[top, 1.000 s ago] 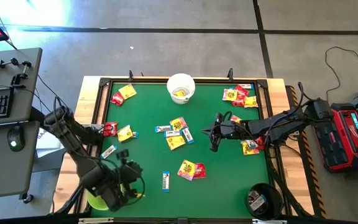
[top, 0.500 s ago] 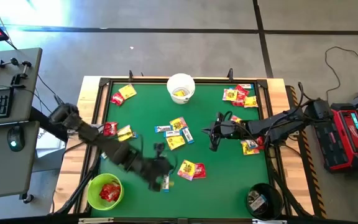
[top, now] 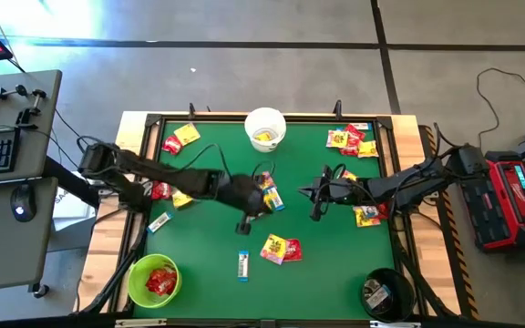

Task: Sort candy by brand, put in halloween buckets
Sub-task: Put the red candy into the green bucket

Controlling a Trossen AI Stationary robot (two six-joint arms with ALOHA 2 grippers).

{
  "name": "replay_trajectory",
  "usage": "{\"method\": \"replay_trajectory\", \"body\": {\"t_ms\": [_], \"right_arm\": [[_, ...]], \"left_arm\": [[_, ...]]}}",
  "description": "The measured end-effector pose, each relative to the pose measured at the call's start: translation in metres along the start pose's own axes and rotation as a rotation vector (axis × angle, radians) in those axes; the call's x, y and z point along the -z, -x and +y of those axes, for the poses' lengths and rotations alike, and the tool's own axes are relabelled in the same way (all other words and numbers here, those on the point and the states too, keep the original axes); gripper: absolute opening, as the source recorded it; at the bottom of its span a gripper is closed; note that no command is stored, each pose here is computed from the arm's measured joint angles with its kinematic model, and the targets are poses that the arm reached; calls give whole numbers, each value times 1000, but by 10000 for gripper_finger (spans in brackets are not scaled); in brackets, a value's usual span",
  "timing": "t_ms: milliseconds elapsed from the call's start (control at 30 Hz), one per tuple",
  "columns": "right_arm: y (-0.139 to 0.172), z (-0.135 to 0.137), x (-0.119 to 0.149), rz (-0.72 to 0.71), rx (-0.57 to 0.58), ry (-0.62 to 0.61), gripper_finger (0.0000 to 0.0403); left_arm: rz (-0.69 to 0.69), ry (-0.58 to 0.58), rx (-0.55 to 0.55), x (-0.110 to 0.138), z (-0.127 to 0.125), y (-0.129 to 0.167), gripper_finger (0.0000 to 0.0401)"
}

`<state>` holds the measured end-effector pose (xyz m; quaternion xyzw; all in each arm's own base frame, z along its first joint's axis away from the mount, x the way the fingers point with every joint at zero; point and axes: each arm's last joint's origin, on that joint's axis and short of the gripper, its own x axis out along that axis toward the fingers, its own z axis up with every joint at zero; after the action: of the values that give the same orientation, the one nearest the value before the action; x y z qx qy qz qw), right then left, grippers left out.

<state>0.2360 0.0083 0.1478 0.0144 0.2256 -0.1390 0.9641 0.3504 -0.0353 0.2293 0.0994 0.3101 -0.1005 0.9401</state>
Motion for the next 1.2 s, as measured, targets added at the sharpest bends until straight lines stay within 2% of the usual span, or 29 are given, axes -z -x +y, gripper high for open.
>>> {"method": "replay_trajectory", "body": {"t_ms": [167, 333, 733, 833, 1067, 1200], "right_arm": [[2, 4, 0, -11, 32, -18, 0], [3, 6, 0, -23, 84, -5, 0], [6, 13, 2, -14, 69, -9, 0], [6, 12, 3, -5, 73, -5, 0], [5, 9, 5, 15, 76, -9, 0], [5, 10, 5, 18, 72, -9, 0]], "left_arm": [[-2, 0, 56, 9, 24, 1, 0], [-22, 28, 102, 12, 34, 3, 0], [-12, 67, 83, 10, 27, 2, 0], [30, 53, 47, 11, 21, 1, 0], [193, 90, 55, 26, 17, 3, 0], [346, 90, 13, 29, 17, 12, 0]]}}
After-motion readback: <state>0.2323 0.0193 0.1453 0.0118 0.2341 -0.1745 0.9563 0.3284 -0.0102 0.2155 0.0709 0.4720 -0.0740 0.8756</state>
